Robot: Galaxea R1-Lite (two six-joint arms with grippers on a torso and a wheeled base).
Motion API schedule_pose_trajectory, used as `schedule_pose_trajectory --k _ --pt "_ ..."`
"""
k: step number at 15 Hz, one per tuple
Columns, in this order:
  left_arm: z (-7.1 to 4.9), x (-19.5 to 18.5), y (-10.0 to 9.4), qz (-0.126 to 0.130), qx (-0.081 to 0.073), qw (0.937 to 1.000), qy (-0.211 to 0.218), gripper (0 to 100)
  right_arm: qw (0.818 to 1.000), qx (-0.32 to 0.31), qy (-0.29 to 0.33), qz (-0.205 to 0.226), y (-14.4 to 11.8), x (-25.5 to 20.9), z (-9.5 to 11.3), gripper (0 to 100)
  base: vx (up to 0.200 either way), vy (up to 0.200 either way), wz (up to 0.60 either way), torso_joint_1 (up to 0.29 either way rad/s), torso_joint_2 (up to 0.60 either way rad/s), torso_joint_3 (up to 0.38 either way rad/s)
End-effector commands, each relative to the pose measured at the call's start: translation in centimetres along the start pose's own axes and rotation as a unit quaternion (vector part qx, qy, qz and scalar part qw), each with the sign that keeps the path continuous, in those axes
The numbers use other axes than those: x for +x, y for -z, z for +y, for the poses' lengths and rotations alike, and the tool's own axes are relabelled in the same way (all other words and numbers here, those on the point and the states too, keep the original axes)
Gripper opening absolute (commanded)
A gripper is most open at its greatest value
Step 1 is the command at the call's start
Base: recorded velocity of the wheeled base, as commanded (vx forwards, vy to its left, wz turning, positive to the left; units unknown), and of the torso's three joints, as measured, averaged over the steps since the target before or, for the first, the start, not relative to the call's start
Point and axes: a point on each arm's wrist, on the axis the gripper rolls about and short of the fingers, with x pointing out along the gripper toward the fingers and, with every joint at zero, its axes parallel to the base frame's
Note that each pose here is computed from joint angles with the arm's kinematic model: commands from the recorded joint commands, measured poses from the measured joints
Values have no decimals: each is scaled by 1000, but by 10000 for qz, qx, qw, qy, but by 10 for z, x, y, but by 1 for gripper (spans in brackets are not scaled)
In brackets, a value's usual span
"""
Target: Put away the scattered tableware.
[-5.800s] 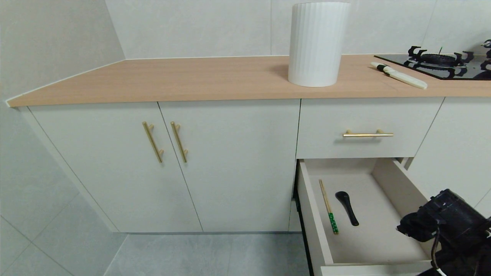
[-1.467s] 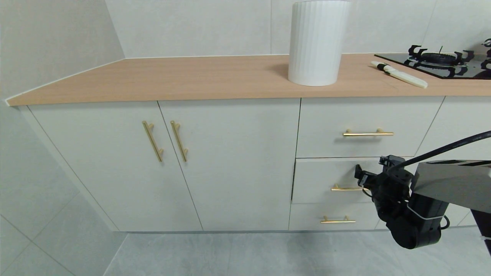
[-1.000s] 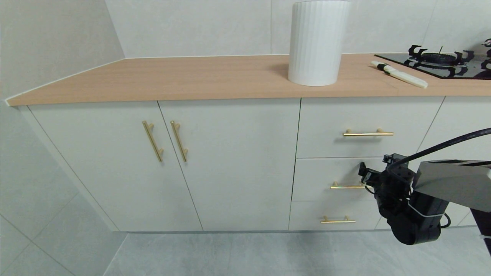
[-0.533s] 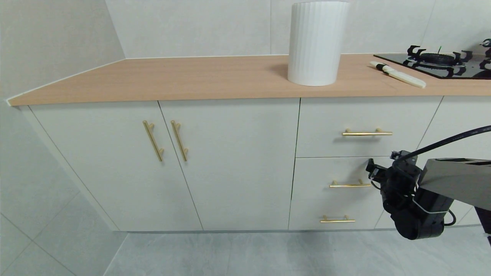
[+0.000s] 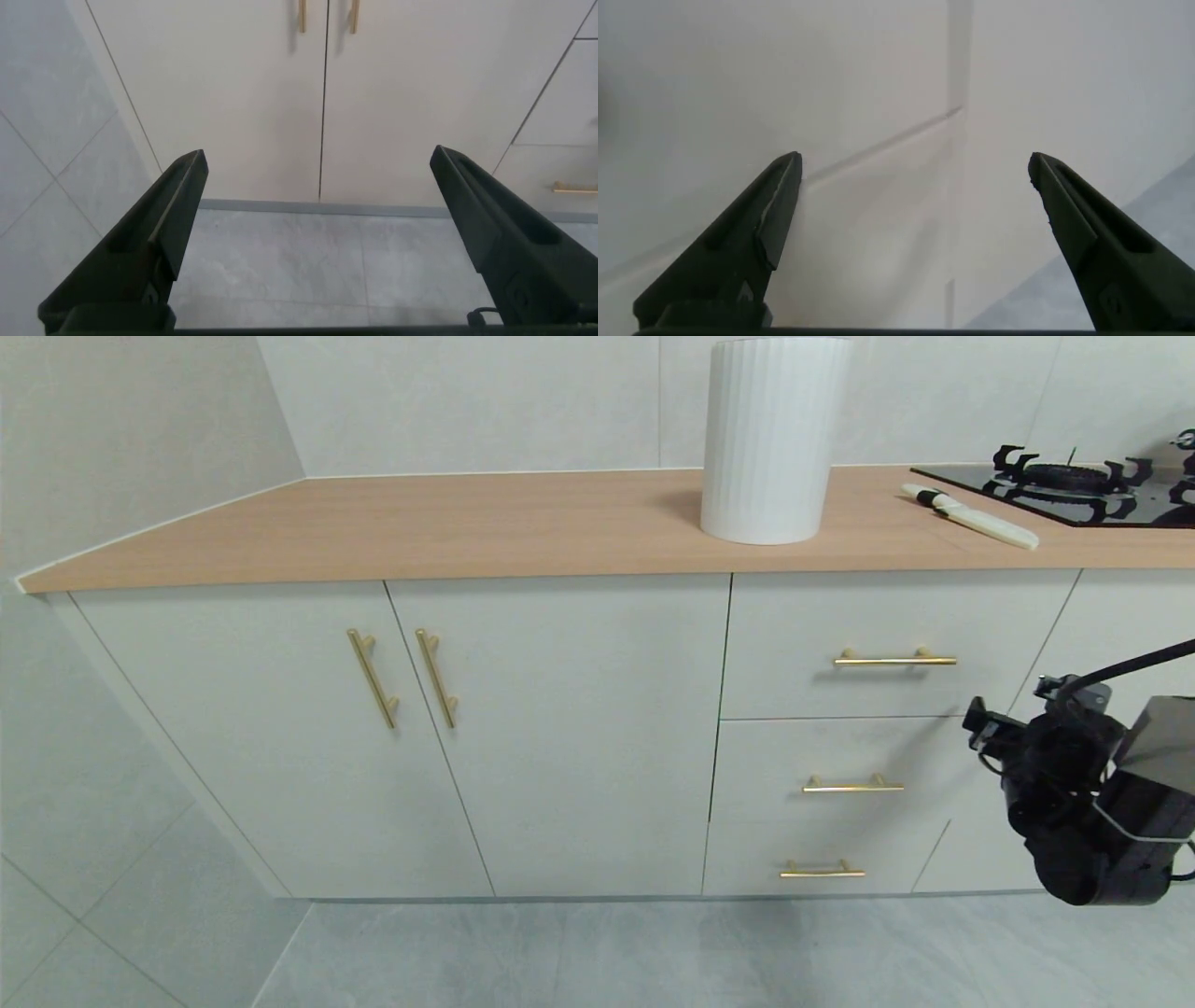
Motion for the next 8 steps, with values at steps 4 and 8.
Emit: schedule_pose_trajectory --k 4,8 --pt "0 0 0 -1 -1 10000 -3 100 9983 52 -382 -437 -88 -61 -27 100 0 0 0 0 0 0" --pt "0 0 0 -1 -1 10000 -3 100 9909 204 -1230 -516 -120 -145 -17 100 0 0 0 0 0 0"
